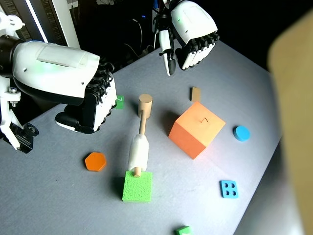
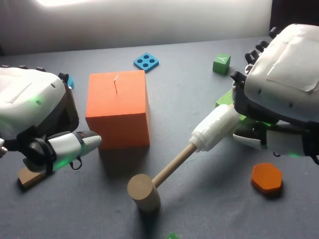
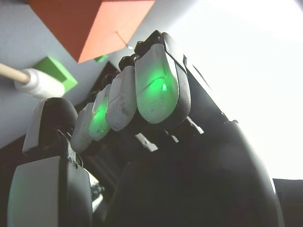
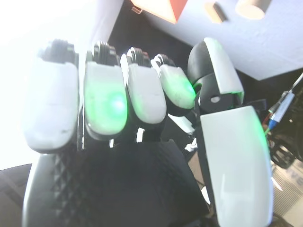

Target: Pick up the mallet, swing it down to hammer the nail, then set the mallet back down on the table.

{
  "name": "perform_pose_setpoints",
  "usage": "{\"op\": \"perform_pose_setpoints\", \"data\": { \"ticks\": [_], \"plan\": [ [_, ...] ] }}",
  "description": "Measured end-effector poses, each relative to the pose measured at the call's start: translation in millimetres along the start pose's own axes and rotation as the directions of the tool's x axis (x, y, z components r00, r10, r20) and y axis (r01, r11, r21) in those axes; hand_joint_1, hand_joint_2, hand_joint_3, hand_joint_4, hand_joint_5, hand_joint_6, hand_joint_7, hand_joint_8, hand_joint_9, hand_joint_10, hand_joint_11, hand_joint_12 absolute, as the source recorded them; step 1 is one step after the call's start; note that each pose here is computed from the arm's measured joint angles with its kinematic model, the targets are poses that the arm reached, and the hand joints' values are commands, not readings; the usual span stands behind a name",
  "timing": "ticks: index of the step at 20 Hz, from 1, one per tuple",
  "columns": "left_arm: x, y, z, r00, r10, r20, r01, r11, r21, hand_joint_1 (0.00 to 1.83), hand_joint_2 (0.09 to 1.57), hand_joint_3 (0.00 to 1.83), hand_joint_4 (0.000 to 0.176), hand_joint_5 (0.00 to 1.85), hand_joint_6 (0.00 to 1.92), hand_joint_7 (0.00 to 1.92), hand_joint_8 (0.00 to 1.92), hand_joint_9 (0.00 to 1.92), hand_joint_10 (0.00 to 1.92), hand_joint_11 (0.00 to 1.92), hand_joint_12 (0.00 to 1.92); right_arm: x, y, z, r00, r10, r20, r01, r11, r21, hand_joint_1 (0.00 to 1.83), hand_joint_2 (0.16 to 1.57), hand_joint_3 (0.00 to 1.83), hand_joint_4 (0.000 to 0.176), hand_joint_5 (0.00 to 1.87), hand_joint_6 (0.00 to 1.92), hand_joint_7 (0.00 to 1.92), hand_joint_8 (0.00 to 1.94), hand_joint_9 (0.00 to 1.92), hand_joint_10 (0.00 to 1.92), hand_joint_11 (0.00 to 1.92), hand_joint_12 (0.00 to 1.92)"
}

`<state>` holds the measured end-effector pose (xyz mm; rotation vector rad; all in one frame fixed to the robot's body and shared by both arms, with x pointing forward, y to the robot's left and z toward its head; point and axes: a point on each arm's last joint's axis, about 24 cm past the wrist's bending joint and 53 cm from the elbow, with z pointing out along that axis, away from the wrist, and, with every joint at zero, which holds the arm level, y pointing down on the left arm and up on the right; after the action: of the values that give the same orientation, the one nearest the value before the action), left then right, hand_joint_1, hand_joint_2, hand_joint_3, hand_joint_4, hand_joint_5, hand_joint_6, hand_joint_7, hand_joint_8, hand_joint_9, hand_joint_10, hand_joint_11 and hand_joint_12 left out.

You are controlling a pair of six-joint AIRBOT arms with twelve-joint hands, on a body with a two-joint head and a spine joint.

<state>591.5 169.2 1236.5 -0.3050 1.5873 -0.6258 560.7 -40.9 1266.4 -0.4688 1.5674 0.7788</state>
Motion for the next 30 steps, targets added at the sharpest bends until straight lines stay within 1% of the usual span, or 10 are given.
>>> {"op": "perform_pose_setpoints", "data": {
  "ticks": [2,7,12,14,15,18,20,24,27,30],
  "plan": [
    [2.5,1.4,-0.6,0.9999,-0.011,-0.009,0.011,0.9999,-0.008,0.00,1.37,0.04,0.000,0.00,0.00,0.00,0.00,0.00,0.00,0.00,0.00,8.6,-0.2,0.0,1.000,-0.003,-0.022,0.003,1.000,0.000,0.27,1.22,0.01,0.000,0.19,0.00,0.17,0.00,0.10,0.00,0.00,0.03],
    [4.7,1.9,-1.4,0.9999,0.003,-0.013,-0.003,1.0000,-0.005,0.00,1.38,0.03,0.000,0.00,0.00,0.00,0.00,0.00,0.00,0.02,0.01,14.6,-0.2,2.6,0.999,-0.015,-0.030,0.014,1.000,-0.006,0.20,1.25,0.01,0.000,0.22,0.00,0.20,0.00,0.12,0.01,0.00,0.02],
    [13.4,4.9,-4.0,0.9989,-0.029,-0.037,0.029,0.9996,0.000,0.00,1.38,0.02,0.000,0.01,0.00,0.00,0.00,0.00,0.00,0.02,0.01,31.3,-15.9,5.7,0.997,-0.003,-0.077,0.001,0.999,-0.034,0.25,1.24,0.00,0.000,0.22,0.00,0.20,0.00,0.13,0.00,0.00,0.11],
    [16.5,1.4,-5.4,0.9981,-0.043,-0.044,0.044,0.9985,0.032,0.00,1.37,0.01,0.000,0.02,0.01,0.00,0.00,0.00,0.00,0.03,0.01,34.6,-26.7,8.2,0.994,0.037,-0.104,-0.038,0.999,-0.013,0.91,1.18,0.00,0.000,0.21,0.00,0.18,0.00,0.11,0.00,0.00,0.10],
    [17.5,0.0,-5.2,0.9977,-0.048,-0.047,0.051,0.9973,0.054,0.00,1.37,0.01,0.000,0.02,0.01,0.01,0.00,0.00,0.00,0.03,0.02,39.8,-29.7,9.0,0.990,0.039,-0.135,-0.041,0.999,-0.006,1.06,1.17,0.00,0.000,0.19,0.00,0.13,0.00,0.04,0.00,0.00,0.02],
    [21.5,-4.8,-5.2,0.9963,-0.055,-0.066,0.064,0.9891,0.133,0.00,1.36,0.01,0.000,0.04,0.01,0.03,0.01,0.02,0.01,0.05,0.03,57.7,-32.4,9.6,0.968,0.069,-0.240,-0.068,0.998,0.010,1.27,1.09,0.00,0.000,0.13,0.00,0.07,0.00,0.03,0.00,0.02,0.01],
    [31.2,-6.9,-8.0,0.9919,-0.064,-0.110,0.084,0.9781,0.190,0.00,1.36,0.00,0.000,0.04,0.01,0.03,0.01,0.02,0.01,0.05,0.03,57.0,-28.4,11.8,0.963,0.088,-0.255,-0.089,0.996,0.007,1.36,1.06,0.00,0.000,0.12,0.00,0.07,0.00,0.03,0.00,0.02,0.02],
    [50.4,2.4,-12.8,0.9804,-0.025,-0.195,0.073,0.9676,0.242,0.00,1.35,0.00,0.000,0.06,0.00,0.06,0.00,0.04,0.00,0.05,0.06,52.7,-17.8,22.4,0.953,0.112,-0.280,-0.120,0.993,-0.012,1.31,1.06,0.00,0.000,0.12,0.00,0.08,0.00,0.03,0.00,0.00,0.20],
    [61.1,13.9,-13.6,0.9679,0.016,-0.251,0.052,0.9640,0.261,0.00,1.35,0.00,0.000,0.05,0.00,0.07,0.01,0.05,0.01,0.05,0.07,68.9,-16.4,23.8,0.920,0.136,-0.367,-0.146,0.989,0.001,1.25,1.06,0.00,0.000,0.02,0.00,0.00,0.00,0.00,0.00,0.00,0.01],
    [63.2,11.9,-13.5,0.9603,0.090,-0.264,0.001,0.9458,0.325,0.00,1.35,0.00,0.000,0.05,0.00,0.06,0.00,0.04,0.00,0.04,0.07,67.6,-32.8,24.7,0.903,0.194,-0.384,-0.187,0.981,0.054,1.25,1.04,0.00,0.000,0.00,0.00,0.00,0.00,0.00,0.00,0.00,0.00]
  ]
}}
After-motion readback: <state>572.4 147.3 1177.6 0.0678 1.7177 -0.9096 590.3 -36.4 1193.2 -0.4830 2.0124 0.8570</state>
